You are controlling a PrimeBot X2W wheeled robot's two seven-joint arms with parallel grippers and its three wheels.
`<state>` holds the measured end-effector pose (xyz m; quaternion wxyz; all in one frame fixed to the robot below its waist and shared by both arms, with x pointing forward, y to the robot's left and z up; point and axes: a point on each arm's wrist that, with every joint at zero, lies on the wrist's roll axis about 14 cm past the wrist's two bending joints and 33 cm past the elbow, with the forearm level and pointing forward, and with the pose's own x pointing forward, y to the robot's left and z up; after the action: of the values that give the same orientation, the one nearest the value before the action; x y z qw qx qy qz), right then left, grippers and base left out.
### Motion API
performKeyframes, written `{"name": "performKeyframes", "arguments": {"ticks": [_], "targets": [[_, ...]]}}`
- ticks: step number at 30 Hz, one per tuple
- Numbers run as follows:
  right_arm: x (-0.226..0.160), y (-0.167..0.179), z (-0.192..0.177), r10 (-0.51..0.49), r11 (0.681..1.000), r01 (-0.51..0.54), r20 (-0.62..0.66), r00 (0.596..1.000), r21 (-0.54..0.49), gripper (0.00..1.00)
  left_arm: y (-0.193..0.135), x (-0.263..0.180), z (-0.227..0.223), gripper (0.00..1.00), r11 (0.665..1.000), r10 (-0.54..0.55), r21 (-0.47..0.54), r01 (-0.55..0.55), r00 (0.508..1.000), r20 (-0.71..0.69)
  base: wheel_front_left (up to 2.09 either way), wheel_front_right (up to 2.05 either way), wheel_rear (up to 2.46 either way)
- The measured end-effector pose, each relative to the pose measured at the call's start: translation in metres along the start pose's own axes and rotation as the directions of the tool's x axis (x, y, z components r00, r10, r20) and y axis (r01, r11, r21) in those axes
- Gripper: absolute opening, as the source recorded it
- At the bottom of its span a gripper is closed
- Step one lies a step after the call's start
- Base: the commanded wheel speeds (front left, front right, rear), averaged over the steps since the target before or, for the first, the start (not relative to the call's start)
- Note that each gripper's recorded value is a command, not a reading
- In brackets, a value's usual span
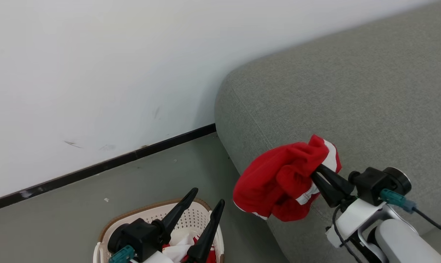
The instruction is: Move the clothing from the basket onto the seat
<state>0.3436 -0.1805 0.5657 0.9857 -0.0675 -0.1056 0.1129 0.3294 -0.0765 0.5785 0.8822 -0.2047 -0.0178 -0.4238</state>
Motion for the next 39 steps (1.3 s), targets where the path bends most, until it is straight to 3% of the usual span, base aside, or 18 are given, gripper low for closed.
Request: {"name": "performKeyframes", "arguments": {"ticks": [9,23,26,30,39], "targets": [[-0.012,-0.051,0.007,-0.168,0.984,0.166,0.022,0.986,0.058,0.00,-0.001,0.006,-0.006,1.00,1.000,-0.015,-0.010,0.015,1.000,-0.012,0.00,0.00,0.00],[-0.011,-0.127,-0.012,-0.376,0.907,0.377,-0.039,0.926,0.186,0.00,0.009,0.007,-0.019,1.00,0.999,0.005,-0.038,-0.007,0.999,-0.046,0.00,0.00,0.00],[-0.002,-0.144,-0.012,-0.412,0.882,0.413,-0.051,0.910,0.226,0.00,0.015,0.006,-0.021,1.00,0.999,0.027,-0.042,-0.029,0.998,-0.049,0.00,0.00,0.00],[0.009,-0.173,-0.017,-0.479,0.822,0.481,-0.086,0.873,0.305,0.00,0.025,0.004,-0.024,1.00,0.997,0.057,-0.048,-0.059,0.997,-0.059,0.00,0.00,0.00],[0.036,-0.209,-0.022,-0.543,0.751,0.547,-0.124,0.830,0.370,0.00,0.042,-0.001,-0.032,1.00,0.990,0.110,-0.073,-0.116,0.990,-0.087,0.00,0.00,0.00]]}}
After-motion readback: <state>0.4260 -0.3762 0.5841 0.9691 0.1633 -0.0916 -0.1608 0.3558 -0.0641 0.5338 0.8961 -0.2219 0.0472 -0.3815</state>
